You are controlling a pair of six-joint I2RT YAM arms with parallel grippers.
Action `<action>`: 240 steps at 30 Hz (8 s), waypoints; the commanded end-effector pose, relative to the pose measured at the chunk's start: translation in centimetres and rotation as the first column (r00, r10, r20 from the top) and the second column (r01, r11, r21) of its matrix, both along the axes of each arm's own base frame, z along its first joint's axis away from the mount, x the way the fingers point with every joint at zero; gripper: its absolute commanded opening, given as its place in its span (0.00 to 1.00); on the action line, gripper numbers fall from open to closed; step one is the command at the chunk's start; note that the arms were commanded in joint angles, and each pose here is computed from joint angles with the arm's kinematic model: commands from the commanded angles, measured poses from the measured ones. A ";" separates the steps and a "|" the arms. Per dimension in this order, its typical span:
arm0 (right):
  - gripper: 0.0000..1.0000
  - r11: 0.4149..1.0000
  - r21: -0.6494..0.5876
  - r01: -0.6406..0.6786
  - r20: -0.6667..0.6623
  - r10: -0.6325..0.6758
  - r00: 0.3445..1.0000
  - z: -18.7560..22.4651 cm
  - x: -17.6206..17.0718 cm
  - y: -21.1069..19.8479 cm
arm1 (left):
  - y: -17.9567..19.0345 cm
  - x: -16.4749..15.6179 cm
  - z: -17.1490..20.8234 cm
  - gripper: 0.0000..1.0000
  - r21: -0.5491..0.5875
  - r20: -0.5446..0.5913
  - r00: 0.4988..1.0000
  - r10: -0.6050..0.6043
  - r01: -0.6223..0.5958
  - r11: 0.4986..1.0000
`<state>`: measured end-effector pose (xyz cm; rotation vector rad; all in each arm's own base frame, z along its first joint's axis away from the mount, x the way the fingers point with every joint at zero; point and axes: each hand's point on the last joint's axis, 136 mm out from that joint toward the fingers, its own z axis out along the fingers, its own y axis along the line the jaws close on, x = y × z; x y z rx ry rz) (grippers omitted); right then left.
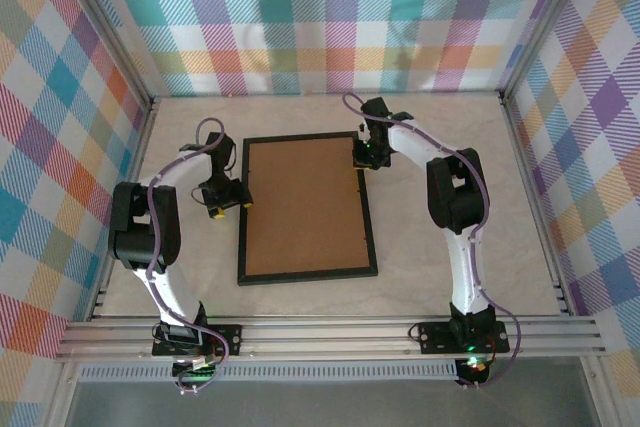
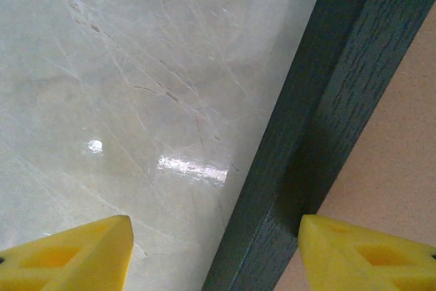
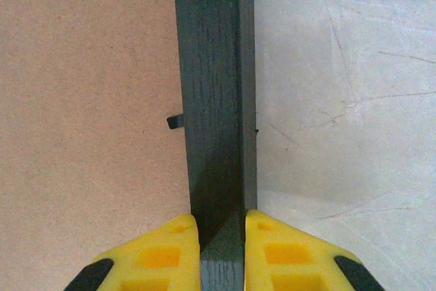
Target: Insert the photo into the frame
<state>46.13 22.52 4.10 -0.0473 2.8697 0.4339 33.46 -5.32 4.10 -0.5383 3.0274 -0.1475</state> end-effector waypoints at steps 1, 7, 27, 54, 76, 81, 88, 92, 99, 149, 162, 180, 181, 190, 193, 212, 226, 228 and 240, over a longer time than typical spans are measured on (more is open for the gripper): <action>0.17 0.999 -0.035 0.008 -0.114 -0.012 0.993 -3.0 -2.3 -0.4 | -0.4 -1.6 -0.1 0.66 0.002 -0.048 0.999 -0.013 0.013 1.000; 0.17 0.999 -0.031 0.011 -0.117 -0.014 0.993 -3.1 -2.2 -0.3 | -0.9 -2.1 -0.9 0.66 -0.008 -0.070 0.997 -0.011 0.010 1.000; 0.16 1.000 -0.011 0.006 -0.154 -0.007 0.988 -4.1 -3.2 0.8 | -6.1 -3.4 -7.0 0.64 -0.059 -0.141 0.989 -0.034 0.026 0.998; 0.16 0.997 -0.078 0.024 -0.133 -0.035 0.990 -3.6 -2.9 -1.0 | -0.9 -0.4 3.4 0.67 0.032 0.060 0.997 -0.043 0.041 0.999; 0.16 0.997 -0.071 0.022 -0.133 -0.031 0.991 -3.5 -2.8 -0.8 | -0.2 -1.8 -1.3 0.67 0.029 -0.051 0.998 -0.037 0.039 0.999; 0.16 0.997 -0.068 0.023 -0.138 -0.032 0.990 -3.7 -3.0 -0.8 | -0.5 -1.1 -1.2 0.66 0.021 -0.042 0.998 -0.038 0.039 0.999; 0.16 0.998 -0.066 0.024 -0.128 -0.032 0.991 -3.3 -2.8 -0.7 | 0.0 0.1 0.6 0.66 0.051 0.001 0.999 -0.048 0.048 0.998; 0.16 0.998 -0.065 0.024 -0.130 -0.032 0.991 -3.4 -2.8 -0.7 | 0.0 0.3 0.9 0.66 0.053 0.009 0.999 -0.049 0.048 0.997; 0.16 0.998 -0.066 0.024 -0.133 -0.032 0.991 -3.4 -2.8 -0.7 | -0.4 -0.2 -0.4 0.66 0.035 -0.017 0.999 -0.044 0.045 0.998; 0.15 0.998 -0.055 0.009 -0.140 -0.017 0.990 -3.0 -3.6 0.3 | -8.0 1.2 -0.8 0.65 0.001 -0.002 0.987 -0.161 0.161 0.987; 0.16 0.995 -0.091 0.027 -0.115 -0.038 0.993 -2.5 -3.2 -1.6 | -1.1 0.3 5.3 0.68 0.002 0.127 0.992 0.014 -0.014 1.000; 0.19 0.994 -0.110 0.009 -0.095 -0.019 0.995 -1.9 -3.2 -2.2 | 0.6 -11.2 1.5 0.68 -0.043 -0.018 0.995 0.097 -0.097 0.994; 0.20 0.994 -0.109 0.008 -0.094 -0.018 0.995 -1.9 -3.2 -2.2 | 0.6 -11.4 1.3 0.68 -0.042 -0.017 0.995 0.101 -0.101 0.994; 0.20 0.994 -0.109 0.011 -0.088 -0.020 0.996 -1.7 -3.1 -2.2 | -0.1 -11.8 0.1 0.68 -0.048 -0.043 0.996 0.083 -0.085 0.995; 0.19 0.994 -0.108 0.012 -0.090 -0.022 0.996 -1.7 -3.2 -2.2 | -0.5 -11.3 0.1 0.68 -0.056 -0.036 0.996 0.079 -0.081 0.995; 0.19 0.996 -0.088 0.021 -0.087 -0.029 0.996 -1.7 -2.9 -1.8 | -1.5 -12.2 -0.7 0.68 -0.021 -0.090 0.995 0.029 -0.031 0.999; 0.18 0.999 -0.043 0.031 -0.102 -0.035 0.994 -1.8 -3.4 -0.9 | -3.0 -13.5 -5.4 0.67 0.032 -0.198 0.978 -0.058 0.066 0.997; 0.17 0.999 -0.036 0.029 -0.108 -0.033 0.994 -1.9 -3.5 -0.8 | -3.3 -13.8 -6.1 0.67 0.041 -0.216 0.973 -0.082 0.093 0.995; 0.17 0.999 -0.045 0.029 -0.137 -0.035 0.990 -2.7 -4.1 -0.3 | -4.6 -14.4 -9.3 0.66 0.106 -0.290 0.945 -0.152 0.190 0.976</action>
